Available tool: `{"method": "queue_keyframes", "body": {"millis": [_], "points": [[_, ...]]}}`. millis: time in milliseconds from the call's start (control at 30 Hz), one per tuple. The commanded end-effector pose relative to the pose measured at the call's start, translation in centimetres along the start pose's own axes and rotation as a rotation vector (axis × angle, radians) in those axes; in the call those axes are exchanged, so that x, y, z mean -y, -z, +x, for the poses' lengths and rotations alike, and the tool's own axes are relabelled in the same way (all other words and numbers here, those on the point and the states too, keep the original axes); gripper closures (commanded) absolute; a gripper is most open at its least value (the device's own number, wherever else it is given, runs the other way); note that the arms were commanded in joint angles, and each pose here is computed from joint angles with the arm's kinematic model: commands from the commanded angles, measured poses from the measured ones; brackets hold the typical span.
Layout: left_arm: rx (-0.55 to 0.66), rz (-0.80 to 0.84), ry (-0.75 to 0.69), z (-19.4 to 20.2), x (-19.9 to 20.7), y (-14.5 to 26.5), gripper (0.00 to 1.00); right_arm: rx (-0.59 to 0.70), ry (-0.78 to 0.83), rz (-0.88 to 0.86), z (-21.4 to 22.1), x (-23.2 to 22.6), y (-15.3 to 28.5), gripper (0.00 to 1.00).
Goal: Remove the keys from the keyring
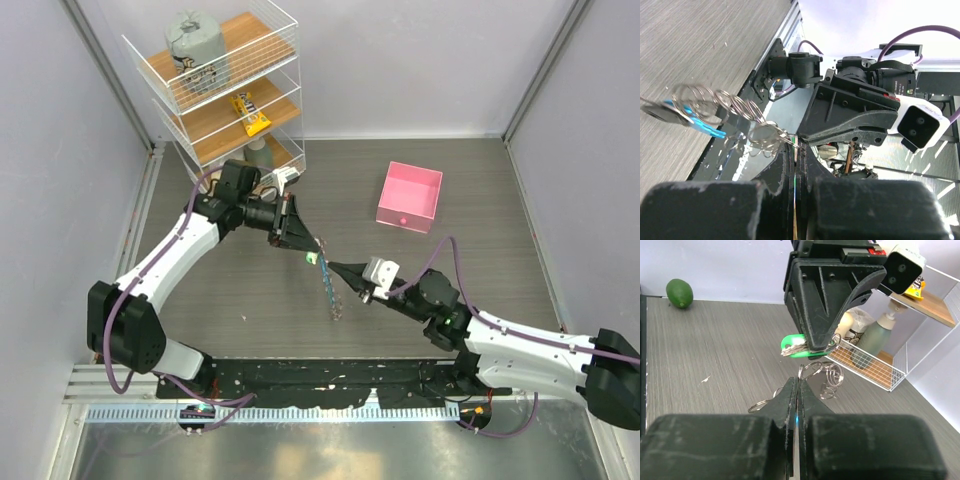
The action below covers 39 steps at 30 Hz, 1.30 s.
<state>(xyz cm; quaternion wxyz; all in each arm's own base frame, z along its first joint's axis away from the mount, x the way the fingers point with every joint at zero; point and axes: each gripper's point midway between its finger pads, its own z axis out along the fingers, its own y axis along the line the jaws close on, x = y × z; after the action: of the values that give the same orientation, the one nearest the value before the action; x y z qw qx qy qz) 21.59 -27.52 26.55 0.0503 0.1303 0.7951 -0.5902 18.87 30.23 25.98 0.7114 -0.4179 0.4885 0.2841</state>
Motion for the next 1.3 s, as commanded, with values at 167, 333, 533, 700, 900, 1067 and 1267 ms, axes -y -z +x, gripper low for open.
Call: {"method": "queue_keyframes", "body": {"millis": [167, 333, 533, 700, 900, 1067, 1267], "points": [[-0.001, 0.029, 0.018, 0.2, -0.9, 0.0, 1.0, 0.163, 0.04, 0.066, -4.4, 1.6, 0.7, 0.95], [0.002, -0.008, -0.004, 0.4, -1.6, 0.1, 1.0, 0.096, 0.004, 0.171, -3.4, 3.5, 0.5, 0.95], [0.047, -0.171, -0.099, -0.5, -3.6, 0.6, 1.0, -0.067, -0.08, 0.285, 0.0, 5.7, 0.0, 0.95], [0.108, -0.45, -0.134, -1.7, -8.4, 2.1, 1.0, -0.208, -0.153, 0.301, 3.0, 7.1, -0.5, 0.95], [0.173, -0.618, -0.12, -2.5, -13.2, 2.7, 1.0, -0.311, -0.223, 0.272, 6.0, 7.0, -1.4, 0.95], [0.214, -0.635, -0.124, -3.2, -14.3, 2.5, 1.0, -0.317, -0.282, 0.157, 6.6, 5.1, -3.5, 0.95], [0.235, -0.712, -0.137, -4.0, -16.2, 2.9, 1.0, -0.423, -0.354, 0.222, 10.1, 6.5, -3.4, 0.95]]}}
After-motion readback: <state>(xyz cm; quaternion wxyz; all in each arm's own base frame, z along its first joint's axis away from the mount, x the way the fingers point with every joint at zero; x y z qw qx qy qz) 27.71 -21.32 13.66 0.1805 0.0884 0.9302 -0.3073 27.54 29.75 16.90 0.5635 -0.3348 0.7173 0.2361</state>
